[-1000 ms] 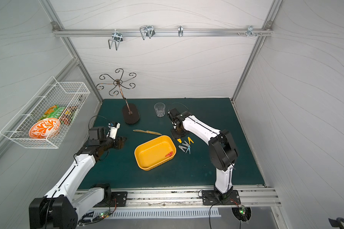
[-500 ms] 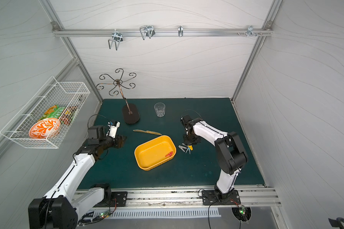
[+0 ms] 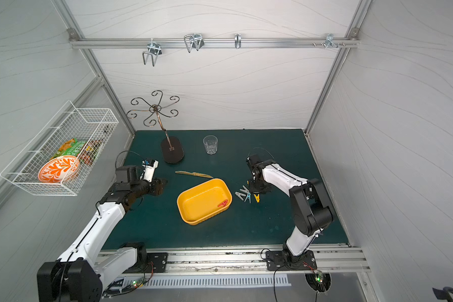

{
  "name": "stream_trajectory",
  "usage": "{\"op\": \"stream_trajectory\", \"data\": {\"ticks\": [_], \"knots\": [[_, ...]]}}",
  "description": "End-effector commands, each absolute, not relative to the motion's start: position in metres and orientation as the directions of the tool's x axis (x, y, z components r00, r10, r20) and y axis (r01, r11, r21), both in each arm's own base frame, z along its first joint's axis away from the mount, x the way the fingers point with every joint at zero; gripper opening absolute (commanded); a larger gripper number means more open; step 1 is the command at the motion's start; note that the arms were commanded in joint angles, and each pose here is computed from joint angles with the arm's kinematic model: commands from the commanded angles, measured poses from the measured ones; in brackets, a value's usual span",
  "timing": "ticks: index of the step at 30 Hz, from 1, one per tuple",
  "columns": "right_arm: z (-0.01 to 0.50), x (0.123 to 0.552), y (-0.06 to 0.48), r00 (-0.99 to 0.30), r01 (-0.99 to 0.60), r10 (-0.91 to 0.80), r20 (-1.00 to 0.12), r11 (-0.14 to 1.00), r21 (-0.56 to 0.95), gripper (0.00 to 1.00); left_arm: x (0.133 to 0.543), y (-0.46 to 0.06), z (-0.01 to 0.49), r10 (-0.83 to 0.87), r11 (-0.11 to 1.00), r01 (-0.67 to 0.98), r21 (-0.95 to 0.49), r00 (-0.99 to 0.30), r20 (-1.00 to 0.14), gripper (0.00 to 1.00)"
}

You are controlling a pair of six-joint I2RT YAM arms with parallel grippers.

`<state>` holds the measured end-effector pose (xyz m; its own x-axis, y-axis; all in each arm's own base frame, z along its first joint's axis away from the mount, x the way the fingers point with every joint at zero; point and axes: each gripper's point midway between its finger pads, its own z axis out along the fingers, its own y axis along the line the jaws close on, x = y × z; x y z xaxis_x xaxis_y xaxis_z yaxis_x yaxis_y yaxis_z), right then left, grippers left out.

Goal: Take the clothespins out of the storage box
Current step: Place the clothespin at the center of the board, then pick up the clothespin from the storage box.

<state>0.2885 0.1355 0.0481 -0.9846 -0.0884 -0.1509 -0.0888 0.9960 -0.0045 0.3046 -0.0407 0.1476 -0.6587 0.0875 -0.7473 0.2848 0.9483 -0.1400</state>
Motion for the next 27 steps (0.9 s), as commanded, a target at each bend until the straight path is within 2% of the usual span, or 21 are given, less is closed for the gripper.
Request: {"op": "stream_trajectory", "data": {"ticks": [1, 7, 17, 23, 27], "knots": [[0.044, 0.289, 0.137, -0.987, -0.075, -0.073, -0.142, 0.997, 0.005, 0.15, 0.314, -0.042, 0.172, 0.099, 0.944, 0.308, -0.118, -0.606, -0.789, 0.6], [0.069, 0.299, 0.145, -0.971, -0.142, -0.143, -0.191, 0.99, -0.015, 0.18, 0.311, -0.042, 0.172, 0.098, 0.945, 0.307, -0.118, -0.604, -0.791, 0.6], [0.131, 0.294, 0.232, -0.863, -0.435, -0.418, -0.285, 0.901, -0.006, 0.28, 0.311, -0.041, 0.169, 0.092, 0.946, 0.301, -0.119, -0.602, -0.793, 0.6], [0.14, 0.271, 0.276, -0.759, -0.628, -0.597, -0.259, 0.777, 0.05, 0.3, 0.311, -0.041, 0.166, 0.089, 0.947, 0.298, -0.119, -0.601, -0.794, 0.6], [0.139, 0.245, 0.299, -0.634, -0.768, -0.731, -0.252, 0.631, 0.104, 0.32, 0.311, -0.04, 0.165, 0.076, 0.95, 0.287, -0.126, -0.601, -0.796, 0.6]]}}
